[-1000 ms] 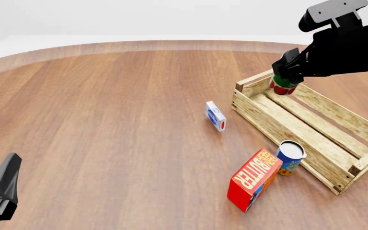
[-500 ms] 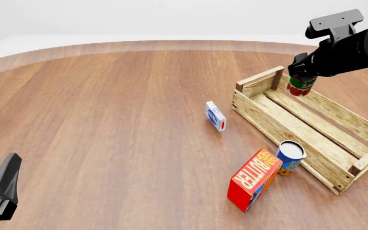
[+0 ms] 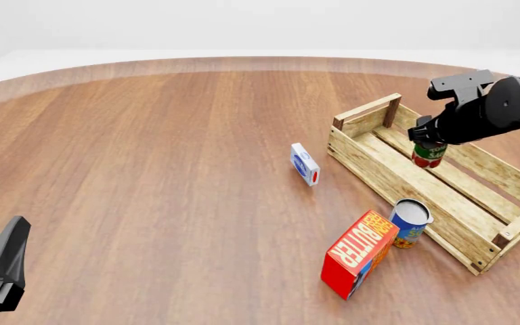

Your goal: Pick up the tomato sauce, and put it in the wooden tray.

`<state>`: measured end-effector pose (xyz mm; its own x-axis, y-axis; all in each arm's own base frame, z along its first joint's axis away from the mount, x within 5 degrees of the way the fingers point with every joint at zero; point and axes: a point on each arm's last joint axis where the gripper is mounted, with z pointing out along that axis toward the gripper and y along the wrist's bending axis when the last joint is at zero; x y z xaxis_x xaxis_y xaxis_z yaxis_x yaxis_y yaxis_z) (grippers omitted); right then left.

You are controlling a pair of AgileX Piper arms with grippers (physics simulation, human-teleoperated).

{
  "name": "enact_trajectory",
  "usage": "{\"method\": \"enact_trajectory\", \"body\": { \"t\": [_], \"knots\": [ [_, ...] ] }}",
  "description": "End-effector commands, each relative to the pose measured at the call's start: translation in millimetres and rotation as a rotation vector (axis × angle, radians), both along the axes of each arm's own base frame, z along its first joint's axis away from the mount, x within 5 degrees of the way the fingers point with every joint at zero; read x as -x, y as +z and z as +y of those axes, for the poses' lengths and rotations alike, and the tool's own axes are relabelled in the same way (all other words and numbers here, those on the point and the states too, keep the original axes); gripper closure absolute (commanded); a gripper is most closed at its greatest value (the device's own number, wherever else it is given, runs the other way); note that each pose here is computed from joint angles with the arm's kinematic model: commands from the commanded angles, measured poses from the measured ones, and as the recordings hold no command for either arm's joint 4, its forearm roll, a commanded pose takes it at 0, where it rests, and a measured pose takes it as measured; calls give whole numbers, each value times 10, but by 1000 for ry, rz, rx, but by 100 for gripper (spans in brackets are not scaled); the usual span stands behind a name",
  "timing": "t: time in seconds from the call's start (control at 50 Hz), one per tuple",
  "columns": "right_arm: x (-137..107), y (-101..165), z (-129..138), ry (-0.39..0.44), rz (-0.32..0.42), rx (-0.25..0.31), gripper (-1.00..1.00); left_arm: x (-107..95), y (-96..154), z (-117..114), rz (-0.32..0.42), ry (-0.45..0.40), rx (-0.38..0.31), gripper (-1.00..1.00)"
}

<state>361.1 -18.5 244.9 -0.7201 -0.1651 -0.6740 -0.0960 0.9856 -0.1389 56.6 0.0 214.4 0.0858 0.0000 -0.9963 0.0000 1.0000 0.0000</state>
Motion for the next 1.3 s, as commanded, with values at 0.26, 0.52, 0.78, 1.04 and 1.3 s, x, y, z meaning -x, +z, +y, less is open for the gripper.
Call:
{"method": "enact_trajectory", "body": {
  "t": [0.26, 0.52, 0.78, 1.04, 1.3],
  "knots": [
    [-105, -629, -158, -33, 72, 2, 100, 0, 0, 0, 0, 0, 0, -100],
    [-69, -375, -213, -55, 8, 1, -100, 0, 0, 0, 0, 0, 0, -100],
    [257, 463, -202, -19, -171, 64, -100, 0, 0, 0, 0, 0, 0, -100],
    [1514, 1704, 224, 70, -477, 10, -100, 0, 0, 0, 0, 0, 0, -100],
    [1848, 1722, 317, 88, -520, -62, -100, 0, 0, 0, 0, 0, 0, -100]
  ]
}}
